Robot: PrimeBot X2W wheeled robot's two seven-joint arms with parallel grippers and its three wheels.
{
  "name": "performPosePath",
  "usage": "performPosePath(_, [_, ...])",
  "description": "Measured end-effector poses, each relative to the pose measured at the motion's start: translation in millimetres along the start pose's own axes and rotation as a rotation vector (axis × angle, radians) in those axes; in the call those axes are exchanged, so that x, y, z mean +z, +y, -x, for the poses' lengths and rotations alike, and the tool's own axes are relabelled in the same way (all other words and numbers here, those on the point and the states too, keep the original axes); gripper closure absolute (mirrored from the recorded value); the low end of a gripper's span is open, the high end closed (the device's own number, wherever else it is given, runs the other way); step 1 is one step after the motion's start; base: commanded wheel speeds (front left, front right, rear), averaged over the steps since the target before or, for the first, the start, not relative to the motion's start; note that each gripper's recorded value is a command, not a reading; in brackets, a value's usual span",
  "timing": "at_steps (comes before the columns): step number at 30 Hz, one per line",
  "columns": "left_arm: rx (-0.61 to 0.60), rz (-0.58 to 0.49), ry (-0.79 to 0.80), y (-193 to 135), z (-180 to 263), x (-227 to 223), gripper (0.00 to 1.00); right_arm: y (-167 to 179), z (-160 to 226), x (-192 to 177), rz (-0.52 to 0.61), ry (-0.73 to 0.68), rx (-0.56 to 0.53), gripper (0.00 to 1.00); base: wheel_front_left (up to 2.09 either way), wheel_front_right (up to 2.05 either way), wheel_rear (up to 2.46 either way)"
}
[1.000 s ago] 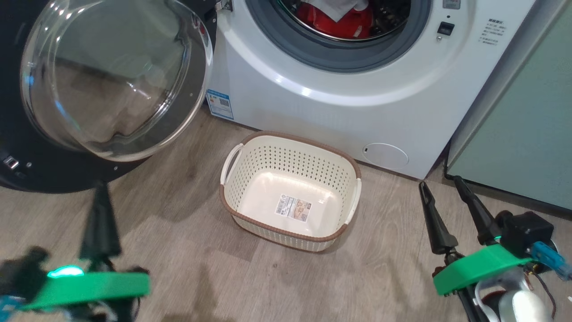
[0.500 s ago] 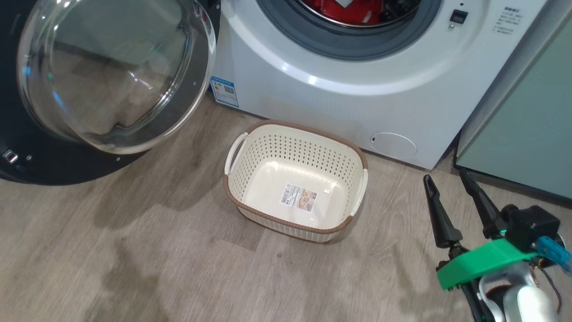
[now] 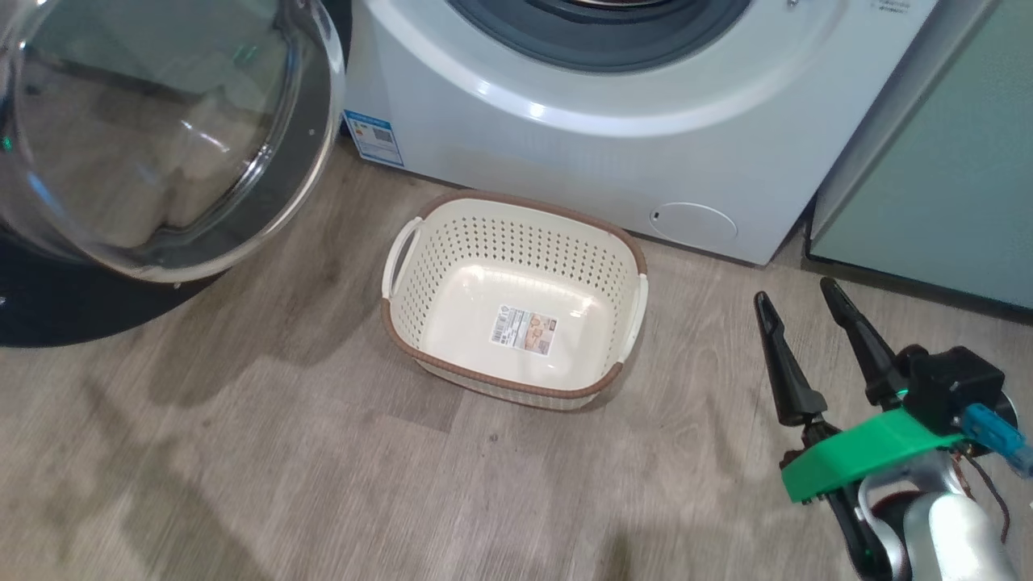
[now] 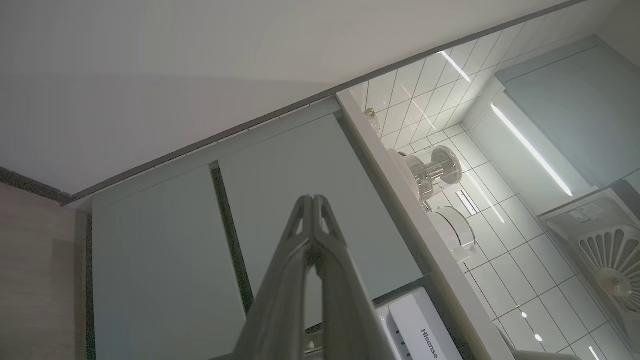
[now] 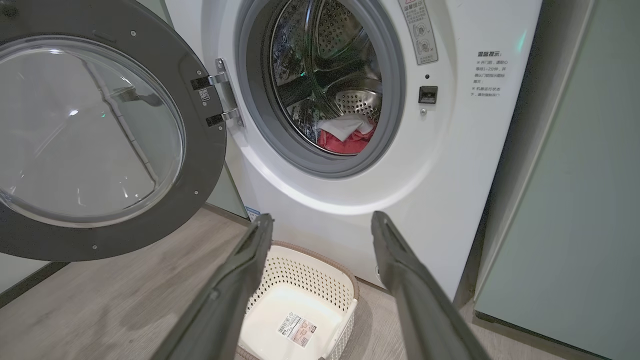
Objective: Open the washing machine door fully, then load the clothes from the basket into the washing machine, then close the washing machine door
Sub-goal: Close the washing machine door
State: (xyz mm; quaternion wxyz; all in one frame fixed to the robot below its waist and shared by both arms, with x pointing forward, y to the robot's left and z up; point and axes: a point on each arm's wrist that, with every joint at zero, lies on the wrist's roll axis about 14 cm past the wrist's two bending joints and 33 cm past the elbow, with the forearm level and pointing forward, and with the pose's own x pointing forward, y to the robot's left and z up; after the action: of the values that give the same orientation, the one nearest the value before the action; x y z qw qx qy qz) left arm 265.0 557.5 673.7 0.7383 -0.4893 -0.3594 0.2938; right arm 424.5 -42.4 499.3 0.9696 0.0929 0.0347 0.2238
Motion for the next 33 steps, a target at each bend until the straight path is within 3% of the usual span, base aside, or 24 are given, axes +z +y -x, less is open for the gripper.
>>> performPosePath(7, [0.133, -0.001, 0.057, 43.0, -6.5, -16.5, 1.0, -5.7, -3.4, -2.4, 0.002, 0.007, -0.012, 0.0, 0.0, 0.0, 0.0])
performPosePath(14, [0.22, -0.023, 0.227, 71.5, 0.7, -51.5, 1.0, -7.8, -6.5, -1.1, 0.01, 0.006, -0.015, 0.0, 0.0, 0.0, 0.0])
performPosePath(24, [0.305, -0.049, 0.339, 98.7, 12.2, -76.6, 1.0, -7.9, -10.3, -6.4, 0.01, 0.027, -0.01, 0.0, 0.0, 0.0, 0.0])
performPosePath(33, [0.3, -0.052, 0.423, 99.2, 12.7, -96.9, 1.0, -11.4, -14.4, -5.4, 0.009, 0.025, -0.016, 0.0, 0.0, 0.0, 0.0])
